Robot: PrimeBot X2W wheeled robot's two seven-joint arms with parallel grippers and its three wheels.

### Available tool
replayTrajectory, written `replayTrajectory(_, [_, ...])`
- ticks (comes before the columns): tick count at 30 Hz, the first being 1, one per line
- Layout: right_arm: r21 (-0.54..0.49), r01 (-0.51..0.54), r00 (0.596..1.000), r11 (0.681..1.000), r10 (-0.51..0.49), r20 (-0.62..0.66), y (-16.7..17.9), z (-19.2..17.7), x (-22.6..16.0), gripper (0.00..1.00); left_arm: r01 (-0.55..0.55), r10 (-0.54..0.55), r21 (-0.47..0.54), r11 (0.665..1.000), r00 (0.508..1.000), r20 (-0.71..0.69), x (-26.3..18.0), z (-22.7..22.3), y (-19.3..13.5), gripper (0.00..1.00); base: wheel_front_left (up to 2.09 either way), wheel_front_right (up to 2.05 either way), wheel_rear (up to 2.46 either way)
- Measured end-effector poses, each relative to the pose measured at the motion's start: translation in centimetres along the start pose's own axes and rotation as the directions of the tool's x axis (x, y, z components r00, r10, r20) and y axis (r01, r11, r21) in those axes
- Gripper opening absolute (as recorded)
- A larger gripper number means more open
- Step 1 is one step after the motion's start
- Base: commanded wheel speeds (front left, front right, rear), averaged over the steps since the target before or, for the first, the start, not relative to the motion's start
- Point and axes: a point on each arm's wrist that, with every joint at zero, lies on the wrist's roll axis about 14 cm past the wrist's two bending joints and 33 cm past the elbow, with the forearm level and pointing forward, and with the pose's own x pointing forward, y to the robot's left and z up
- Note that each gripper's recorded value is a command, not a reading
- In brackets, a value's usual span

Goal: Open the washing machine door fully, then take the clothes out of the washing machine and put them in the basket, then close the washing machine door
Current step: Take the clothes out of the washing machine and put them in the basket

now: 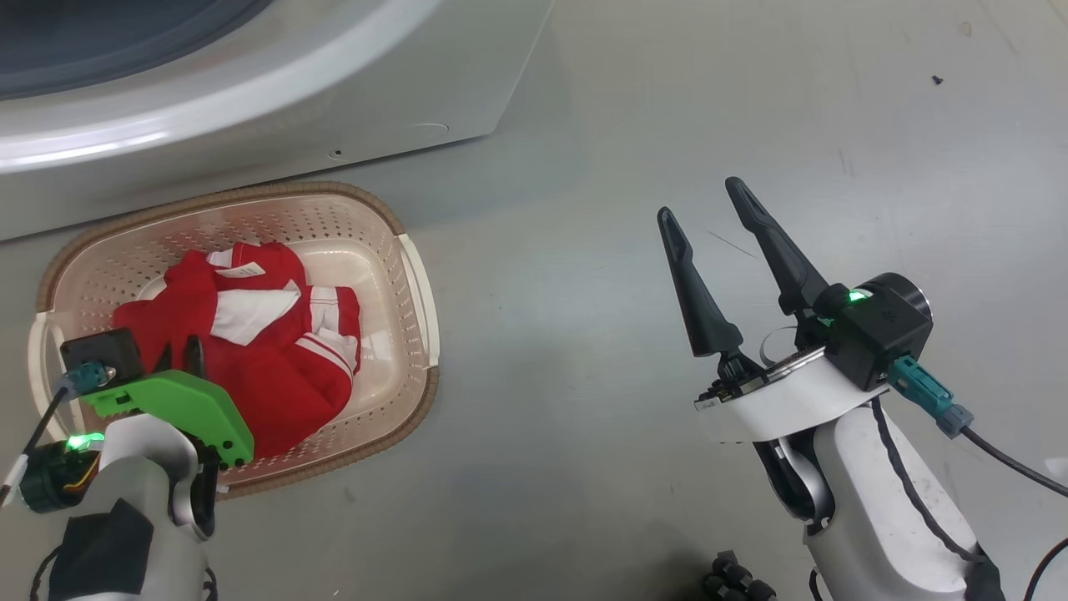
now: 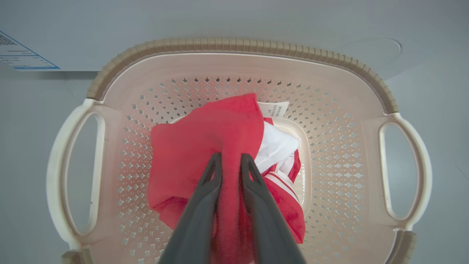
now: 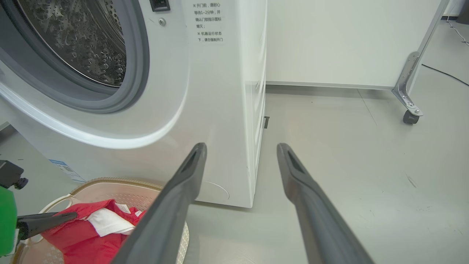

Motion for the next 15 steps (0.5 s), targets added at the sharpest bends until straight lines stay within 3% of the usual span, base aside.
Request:
replayTrajectory(1, [0.000,-0.001,1.000,1.000,0.001,0.000,0.0,0.0,0.0,1.00,-0.002,0.002,-0.001,1.000,1.000,0.001,0.0,0.0,0.0,0.84,0.00,0.00,0.00])
replayTrajectory(2, [0.000,-0.001,1.000,1.000,0.001,-0.001,0.0,0.0,0.0,1.00,-0.005,0.005,-0.004,1.000,1.000,0.001,0.0,0.0,0.1,1.00,0.00,0.00,0.00])
replayTrajectory(15, [0.004,-0.012,1.000,1.000,0.012,0.023,0.6,1.1,-0.5,1.00,-0.013,0.010,0.019,1.000,0.990,0.138,-1.5,2.5,-0.1,1.00,0.00,0.00,0.00])
